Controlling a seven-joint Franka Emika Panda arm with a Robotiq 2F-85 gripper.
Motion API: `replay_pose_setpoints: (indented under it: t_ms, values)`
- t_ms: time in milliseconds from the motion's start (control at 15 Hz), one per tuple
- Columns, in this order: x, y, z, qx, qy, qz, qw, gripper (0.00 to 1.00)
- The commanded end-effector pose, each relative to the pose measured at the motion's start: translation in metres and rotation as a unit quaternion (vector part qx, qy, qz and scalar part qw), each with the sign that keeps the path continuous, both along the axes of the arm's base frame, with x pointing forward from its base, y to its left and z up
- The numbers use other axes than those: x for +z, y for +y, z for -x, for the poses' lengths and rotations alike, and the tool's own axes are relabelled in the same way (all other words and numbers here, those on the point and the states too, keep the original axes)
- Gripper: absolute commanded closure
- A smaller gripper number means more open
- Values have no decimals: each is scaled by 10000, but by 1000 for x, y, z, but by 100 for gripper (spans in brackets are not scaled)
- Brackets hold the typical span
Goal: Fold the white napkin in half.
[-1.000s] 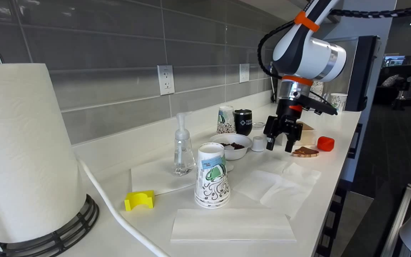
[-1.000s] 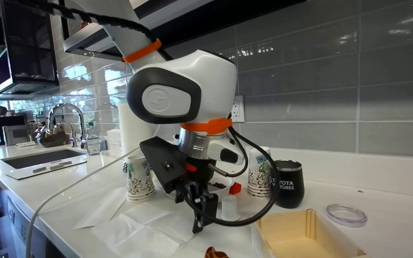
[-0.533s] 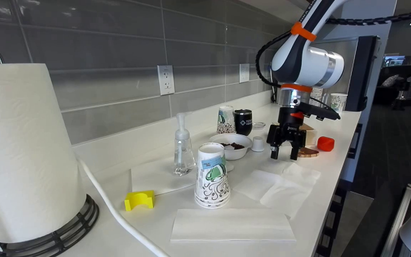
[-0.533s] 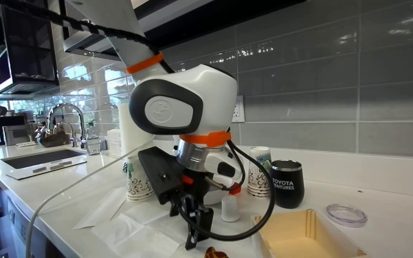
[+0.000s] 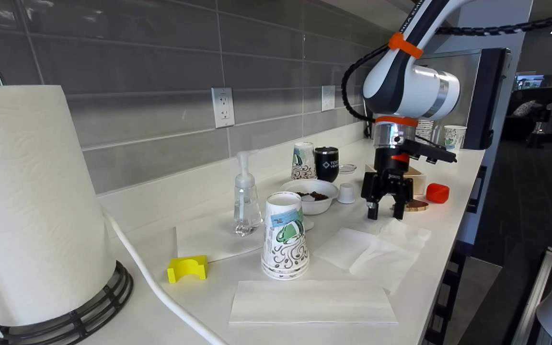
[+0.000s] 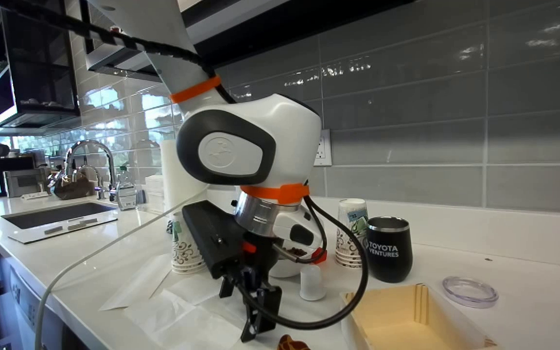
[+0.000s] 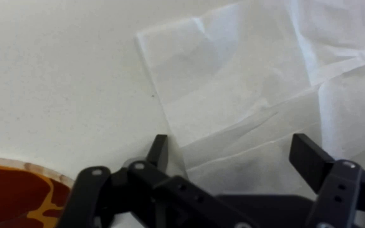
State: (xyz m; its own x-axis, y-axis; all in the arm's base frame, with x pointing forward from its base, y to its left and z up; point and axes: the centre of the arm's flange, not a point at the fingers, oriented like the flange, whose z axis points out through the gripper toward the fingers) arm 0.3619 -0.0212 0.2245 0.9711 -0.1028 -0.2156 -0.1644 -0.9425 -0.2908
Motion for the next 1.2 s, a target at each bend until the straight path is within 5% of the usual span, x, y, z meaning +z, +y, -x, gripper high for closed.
replay_pose_setpoints:
  t_ms: [0,200,267,333,467,933,1133]
  values:
    - [0,5,20,199,249,-174,9993,0]
    - [-1,6,21,231,329,-211,9990,0]
    - [-2,7,21,231,330,-217,9990,7]
    - [-2,6,21,227,320,-219,9990,28]
    - [-2,6,20,211,307,-213,9991,32]
    - [-1,2,19,122,263,-196,9994,87]
    - [4,-2,20,79,213,-180,9996,100]
